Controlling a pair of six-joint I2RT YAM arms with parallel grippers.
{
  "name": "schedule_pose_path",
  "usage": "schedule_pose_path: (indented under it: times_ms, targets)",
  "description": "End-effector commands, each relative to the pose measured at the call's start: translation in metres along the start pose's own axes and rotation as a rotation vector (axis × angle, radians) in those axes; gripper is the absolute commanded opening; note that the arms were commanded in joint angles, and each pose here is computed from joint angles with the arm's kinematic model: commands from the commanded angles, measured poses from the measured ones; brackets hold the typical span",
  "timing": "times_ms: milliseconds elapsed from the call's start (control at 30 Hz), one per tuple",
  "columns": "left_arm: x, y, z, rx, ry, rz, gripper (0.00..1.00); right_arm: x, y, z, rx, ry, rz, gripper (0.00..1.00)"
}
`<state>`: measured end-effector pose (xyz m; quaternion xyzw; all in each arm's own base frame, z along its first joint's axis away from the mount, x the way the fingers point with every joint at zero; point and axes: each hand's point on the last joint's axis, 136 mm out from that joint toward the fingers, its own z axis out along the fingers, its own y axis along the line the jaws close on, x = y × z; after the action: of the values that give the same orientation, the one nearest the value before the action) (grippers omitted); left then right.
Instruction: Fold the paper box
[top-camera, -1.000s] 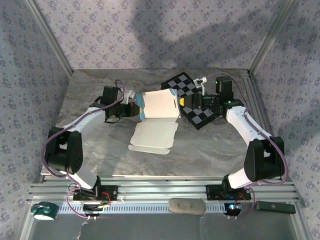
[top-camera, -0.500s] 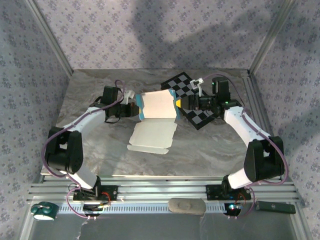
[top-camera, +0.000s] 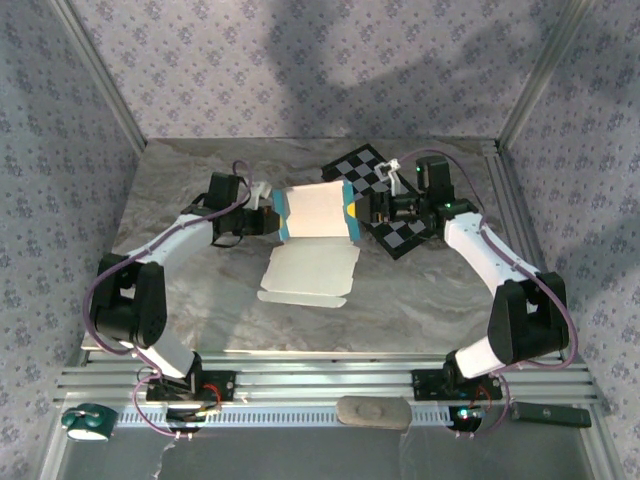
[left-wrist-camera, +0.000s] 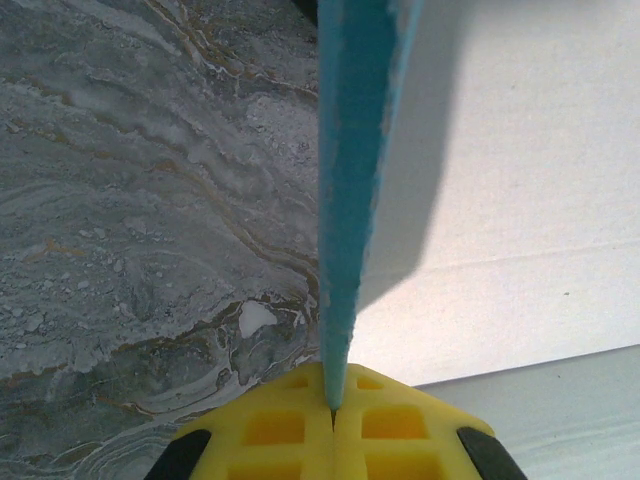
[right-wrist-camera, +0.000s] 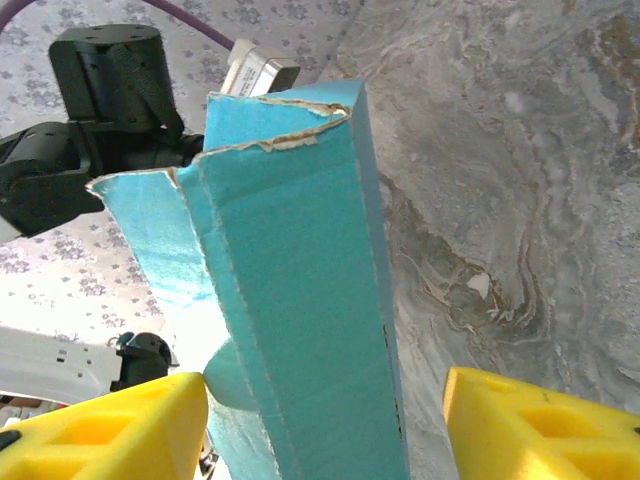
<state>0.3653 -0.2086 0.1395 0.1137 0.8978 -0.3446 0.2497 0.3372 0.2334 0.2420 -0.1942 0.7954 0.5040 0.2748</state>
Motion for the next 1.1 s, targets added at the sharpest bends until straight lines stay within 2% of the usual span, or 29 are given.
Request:
schedule_pose_path:
  times_ms: [0, 433, 500, 833, 1067]
  targets:
    - [-0.013, -0.01, -0.004, 0.01, -0.015, 0.025, 0.0, -0.008, 0.0, -0.002, 0.062, -0.012, -0.039, 0.64]
    - [-0.015, -0.016, -0.004, -0.001, -0.009, 0.037, 0.0, -0.004, -0.014, 0.001, 0.252, 0.01, -0.096, 0.55]
    - [-0.015, -0.016, -0.003, -0.004, -0.006, 0.039, 0.0, -0.015, -0.009, 0.0, 0.276, -0.007, -0.127, 0.52]
    - [-0.015, -0.017, -0.003, -0.015, -0.007, 0.042, 0.0, -0.015, -0.014, -0.002, 0.4, -0.009, -0.172, 0.39]
    - [-0.016, -0.023, -0.002, -0.013, -0.006, 0.052, 0.0, -0.014, -0.014, 0.001, 0.407, -0.001, -0.178, 0.3]
